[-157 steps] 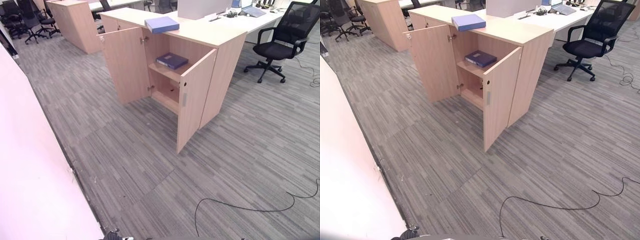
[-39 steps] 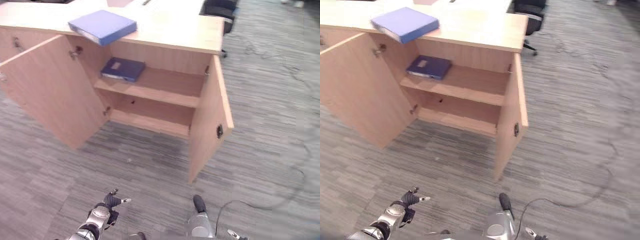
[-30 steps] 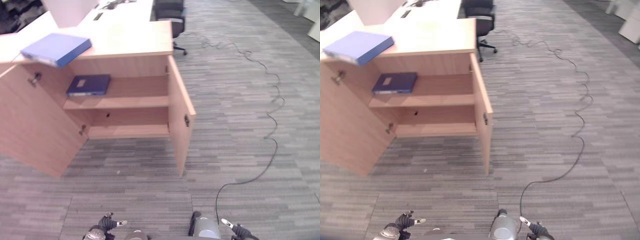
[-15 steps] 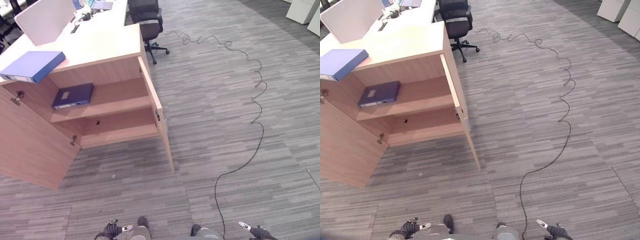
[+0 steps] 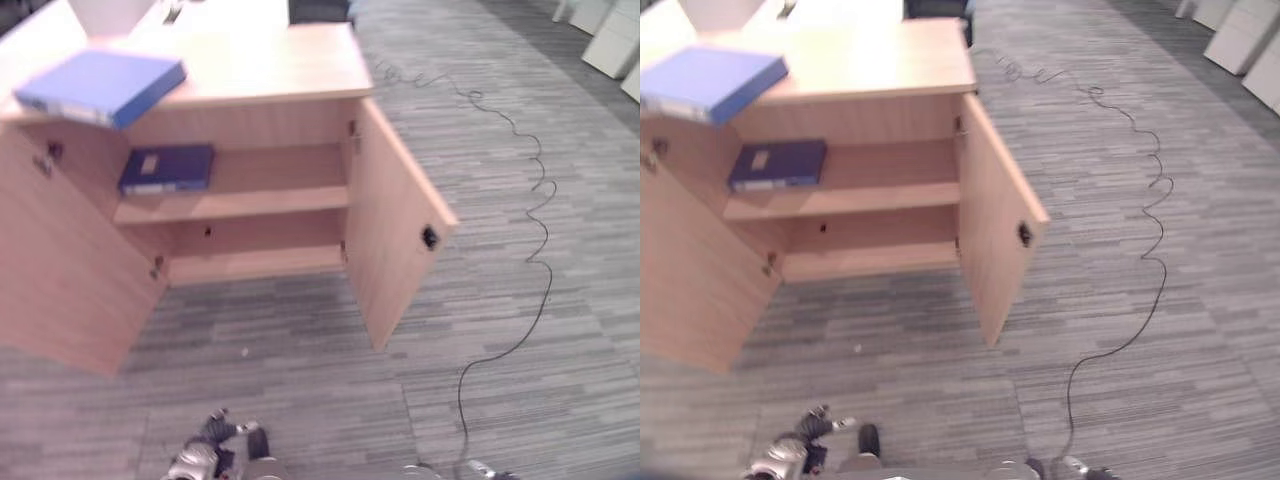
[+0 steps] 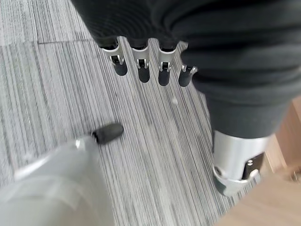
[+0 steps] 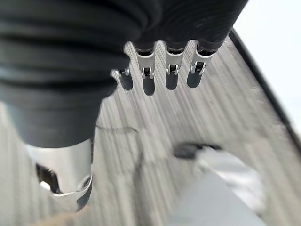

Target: Put the empty folder in the office cabinet

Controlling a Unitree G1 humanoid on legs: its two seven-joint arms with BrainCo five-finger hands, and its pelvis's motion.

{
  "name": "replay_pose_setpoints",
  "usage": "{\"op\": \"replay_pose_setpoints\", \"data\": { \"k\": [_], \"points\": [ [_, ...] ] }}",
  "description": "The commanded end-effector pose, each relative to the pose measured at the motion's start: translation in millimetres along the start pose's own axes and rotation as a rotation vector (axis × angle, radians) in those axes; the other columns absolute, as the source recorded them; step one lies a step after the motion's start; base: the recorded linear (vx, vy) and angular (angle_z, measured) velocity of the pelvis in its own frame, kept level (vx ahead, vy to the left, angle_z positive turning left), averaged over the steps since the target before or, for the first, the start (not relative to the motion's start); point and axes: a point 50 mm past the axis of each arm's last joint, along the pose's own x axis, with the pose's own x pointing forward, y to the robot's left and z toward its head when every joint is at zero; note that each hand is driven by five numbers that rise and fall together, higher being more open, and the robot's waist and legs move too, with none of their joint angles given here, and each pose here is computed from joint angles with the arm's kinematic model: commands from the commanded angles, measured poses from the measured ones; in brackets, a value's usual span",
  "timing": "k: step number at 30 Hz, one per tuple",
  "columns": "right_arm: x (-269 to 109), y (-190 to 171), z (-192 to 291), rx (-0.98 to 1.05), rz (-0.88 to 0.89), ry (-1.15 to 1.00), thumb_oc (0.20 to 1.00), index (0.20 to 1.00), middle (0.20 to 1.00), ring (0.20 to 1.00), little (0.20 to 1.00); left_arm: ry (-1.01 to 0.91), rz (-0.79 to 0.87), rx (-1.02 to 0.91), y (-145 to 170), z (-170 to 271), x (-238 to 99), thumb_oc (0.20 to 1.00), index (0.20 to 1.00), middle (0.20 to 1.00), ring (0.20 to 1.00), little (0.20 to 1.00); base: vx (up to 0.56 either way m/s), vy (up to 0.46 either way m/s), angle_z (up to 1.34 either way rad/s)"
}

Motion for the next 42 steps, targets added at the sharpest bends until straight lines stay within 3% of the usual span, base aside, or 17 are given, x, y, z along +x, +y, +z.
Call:
{"op": "replay_pose_setpoints", "data": {
  "k": [1, 4, 12, 21, 27, 33, 39, 42],
  "points": [
    [3, -21, 45, 0.030, -0.067, -0.118, 1.000, 1.000, 1.000, 1.000, 1.000, -0.025, -0.007, 0.001, -4, 1, 0, 1.000, 1.000, 1.000, 1.000, 1.000, 0.06, 0.336, -0.01],
    [1, 0, 59, 0.009, -0.007, -0.171, 1.000, 1.000, 1.000, 1.000, 1.000, -0.040, 0.024, 0.007, 12, 5, 0, 1.000, 1.000, 1.000, 1.000, 1.000, 0.06, 0.409, -0.32],
    [1, 3, 52, -0.024, 0.008, -0.163, 1.000, 1.000, 1.000, 1.000, 1.000, -0.016, 0.034, -0.027, 18, -1, -1, 1.000, 1.000, 1.000, 1.000, 1.000, 0.12, 0.404, -0.21],
    [1, -38, 11, 0.137, -0.123, -0.035, 1.000, 1.000, 1.000, 1.000, 1.000, -0.102, -0.058, 0.048, -14, 18, 0, 1.000, 1.000, 1.000, 1.000, 1.000, 0.35, -0.010, 0.91],
    [1, -60, 41, 0.176, -0.185, -0.111, 1.000, 1.000, 1.000, 1.000, 1.000, -0.108, -0.016, -0.068, -8, 18, 0, 1.000, 1.000, 1.000, 1.000, 1.000, 0.13, -0.145, 0.14],
    [-1, -76, 50, 0.166, -0.230, -0.145, 1.000, 1.000, 1.000, 1.000, 1.000, -0.040, -0.020, -0.059, -14, 1, -2, 1.000, 1.000, 1.000, 1.000, 1.000, 0.40, 0.243, -0.17],
    [0, -64, 40, 0.175, -0.192, -0.126, 1.000, 1.000, 1.000, 1.000, 1.000, 0.004, -0.015, -0.036, -9, -12, -4, 1.000, 1.000, 1.000, 1.000, 1.000, 0.40, 0.364, -0.34],
    [2, -42, 35, 0.153, -0.125, -0.108, 1.000, 1.000, 1.000, 1.000, 1.000, -0.001, -0.006, 0.003, -2, -10, -3, 1.000, 1.000, 1.000, 1.000, 1.000, 0.24, 0.575, -0.52]
  ]
}}
